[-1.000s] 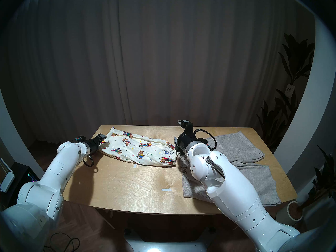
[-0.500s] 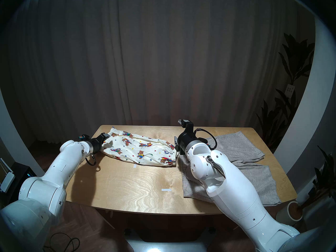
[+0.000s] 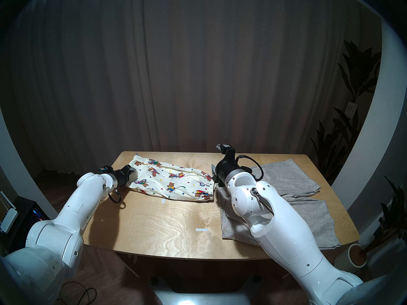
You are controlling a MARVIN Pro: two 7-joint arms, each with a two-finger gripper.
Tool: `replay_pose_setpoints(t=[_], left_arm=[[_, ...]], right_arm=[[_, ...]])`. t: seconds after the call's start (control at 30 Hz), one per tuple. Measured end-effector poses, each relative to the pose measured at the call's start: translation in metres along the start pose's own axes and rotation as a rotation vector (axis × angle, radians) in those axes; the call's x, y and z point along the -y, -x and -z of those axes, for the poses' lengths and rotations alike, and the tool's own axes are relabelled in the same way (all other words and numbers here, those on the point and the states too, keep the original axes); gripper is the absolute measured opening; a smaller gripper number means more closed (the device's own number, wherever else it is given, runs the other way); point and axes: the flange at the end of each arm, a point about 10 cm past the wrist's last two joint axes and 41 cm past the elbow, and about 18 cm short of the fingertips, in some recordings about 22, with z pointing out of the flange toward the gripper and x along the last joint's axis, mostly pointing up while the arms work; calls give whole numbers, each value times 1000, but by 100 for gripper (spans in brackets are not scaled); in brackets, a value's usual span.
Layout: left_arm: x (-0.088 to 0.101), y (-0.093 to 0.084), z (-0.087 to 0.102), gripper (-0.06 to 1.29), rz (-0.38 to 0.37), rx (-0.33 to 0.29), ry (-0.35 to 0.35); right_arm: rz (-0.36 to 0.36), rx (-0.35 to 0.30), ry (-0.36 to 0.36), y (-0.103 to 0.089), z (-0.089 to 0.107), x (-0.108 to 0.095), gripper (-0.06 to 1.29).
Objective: Fold pants twice and stack them
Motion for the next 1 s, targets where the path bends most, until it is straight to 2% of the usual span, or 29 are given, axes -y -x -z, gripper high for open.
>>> replay_pose_setpoints(t=[0.3, 0.47, 0.5, 0.63, 1.0], left_arm=[[-4, 10, 4, 57, 4, -17, -14], [-6, 8, 10, 30, 2, -42, -20], [-7, 8, 12, 20, 2, -49, -22], [-9, 6, 18, 5, 1, -69, -25], [-28, 9, 29, 2, -17, -95, -23]], right_arm=[[-4, 9, 0, -1, 0, 1, 122], [-6, 14, 1, -1, -1, 1, 122], [-6, 15, 0, -2, -1, 1, 122], [-8, 19, 0, -2, -1, 2, 122], [-13, 25, -3, -3, 3, 2, 122]])
